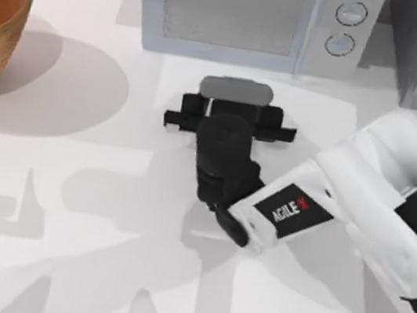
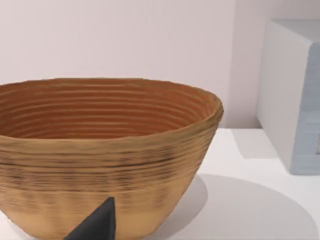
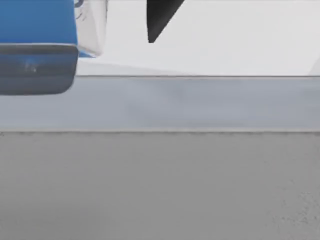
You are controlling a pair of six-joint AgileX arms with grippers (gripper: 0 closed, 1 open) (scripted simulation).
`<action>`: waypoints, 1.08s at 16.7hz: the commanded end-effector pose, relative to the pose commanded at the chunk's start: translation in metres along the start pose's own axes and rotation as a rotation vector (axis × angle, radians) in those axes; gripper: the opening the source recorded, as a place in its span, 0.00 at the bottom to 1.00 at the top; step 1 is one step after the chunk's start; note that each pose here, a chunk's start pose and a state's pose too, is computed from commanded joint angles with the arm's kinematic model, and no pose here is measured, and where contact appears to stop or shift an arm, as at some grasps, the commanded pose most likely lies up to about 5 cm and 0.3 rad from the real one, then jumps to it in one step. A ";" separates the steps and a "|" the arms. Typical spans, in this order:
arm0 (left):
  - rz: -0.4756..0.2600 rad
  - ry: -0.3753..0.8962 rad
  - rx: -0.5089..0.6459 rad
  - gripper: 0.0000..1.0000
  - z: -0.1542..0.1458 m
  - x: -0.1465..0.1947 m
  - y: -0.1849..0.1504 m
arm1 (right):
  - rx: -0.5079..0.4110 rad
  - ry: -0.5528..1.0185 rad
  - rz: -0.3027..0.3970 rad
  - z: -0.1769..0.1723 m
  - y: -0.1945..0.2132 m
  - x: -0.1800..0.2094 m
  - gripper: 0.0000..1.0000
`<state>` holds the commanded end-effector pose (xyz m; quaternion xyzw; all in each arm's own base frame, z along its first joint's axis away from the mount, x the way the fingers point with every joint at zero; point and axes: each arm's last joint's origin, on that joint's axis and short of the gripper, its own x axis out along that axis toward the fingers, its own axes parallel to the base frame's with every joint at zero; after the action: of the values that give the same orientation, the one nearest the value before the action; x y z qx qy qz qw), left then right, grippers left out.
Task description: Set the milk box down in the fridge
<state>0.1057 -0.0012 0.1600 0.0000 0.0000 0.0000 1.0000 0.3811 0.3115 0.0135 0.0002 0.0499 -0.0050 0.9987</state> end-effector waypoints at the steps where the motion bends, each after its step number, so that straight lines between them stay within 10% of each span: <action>1: 0.000 0.000 0.000 1.00 0.000 0.000 0.000 | 0.000 0.000 0.000 0.000 0.000 0.000 0.40; 6: 0.000 0.000 0.000 1.00 0.000 0.000 0.000 | 0.000 0.000 0.000 0.000 0.000 0.000 0.02; 18: 0.000 0.000 0.000 1.00 0.000 0.000 0.000 | 0.004 0.001 0.021 0.013 0.008 -0.006 0.00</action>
<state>0.1057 -0.0012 0.1600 0.0000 0.0000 0.0000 1.0000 0.3764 0.3193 0.0266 0.0028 0.0506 0.0054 0.9987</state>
